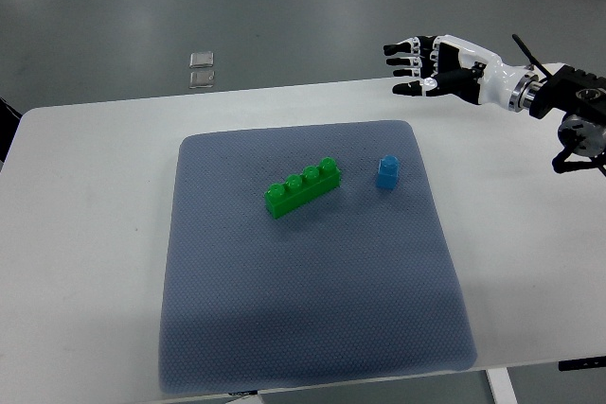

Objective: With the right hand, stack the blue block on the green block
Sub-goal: 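Move the right hand toward the small blue block, then lower the right hand over the blue block, fingers open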

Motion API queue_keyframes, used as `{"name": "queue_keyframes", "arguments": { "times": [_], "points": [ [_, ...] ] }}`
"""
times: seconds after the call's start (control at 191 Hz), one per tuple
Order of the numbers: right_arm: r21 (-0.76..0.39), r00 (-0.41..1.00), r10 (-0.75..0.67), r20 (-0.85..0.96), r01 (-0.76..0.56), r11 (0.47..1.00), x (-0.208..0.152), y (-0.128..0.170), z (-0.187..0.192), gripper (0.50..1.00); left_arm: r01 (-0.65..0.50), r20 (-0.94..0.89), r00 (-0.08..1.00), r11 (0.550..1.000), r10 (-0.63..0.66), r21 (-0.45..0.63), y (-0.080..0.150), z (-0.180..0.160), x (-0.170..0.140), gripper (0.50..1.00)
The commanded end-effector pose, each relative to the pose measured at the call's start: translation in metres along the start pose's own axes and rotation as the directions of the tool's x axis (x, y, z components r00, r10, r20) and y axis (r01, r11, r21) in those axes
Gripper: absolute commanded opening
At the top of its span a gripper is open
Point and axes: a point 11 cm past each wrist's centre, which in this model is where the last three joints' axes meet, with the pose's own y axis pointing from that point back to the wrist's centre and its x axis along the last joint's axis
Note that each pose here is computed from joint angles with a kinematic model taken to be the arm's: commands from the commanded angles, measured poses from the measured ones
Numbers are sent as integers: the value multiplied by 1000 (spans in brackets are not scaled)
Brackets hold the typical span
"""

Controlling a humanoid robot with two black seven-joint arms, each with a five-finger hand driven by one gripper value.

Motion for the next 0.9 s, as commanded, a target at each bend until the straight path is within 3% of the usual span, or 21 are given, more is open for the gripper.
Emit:
{"name": "queue_keyframes", "arguments": {
  "times": [0.0, 0.183, 0.377, 0.896],
  "points": [
    [-13, 989, -47, -137, 46, 999, -2, -4, -12, 919, 0, 0, 1000, 1000, 0, 0, 0, 0, 0, 1000],
    [-110, 915, -157, -373, 125, 986, -20, -12, -14, 919, 0, 0, 1000, 1000, 0, 0, 0, 0, 0, 1000],
    [-204, 781, -190, -595, 82, 975, -23, -17, -2, 919, 0, 1, 1000, 1000, 0, 0, 0, 0, 0, 1000],
    [-326, 437, -323, -840, 70, 943, -51, -23, 37, 913, 0, 1, 1000, 1000, 0, 0, 0, 0, 0, 1000]
  ]
}}
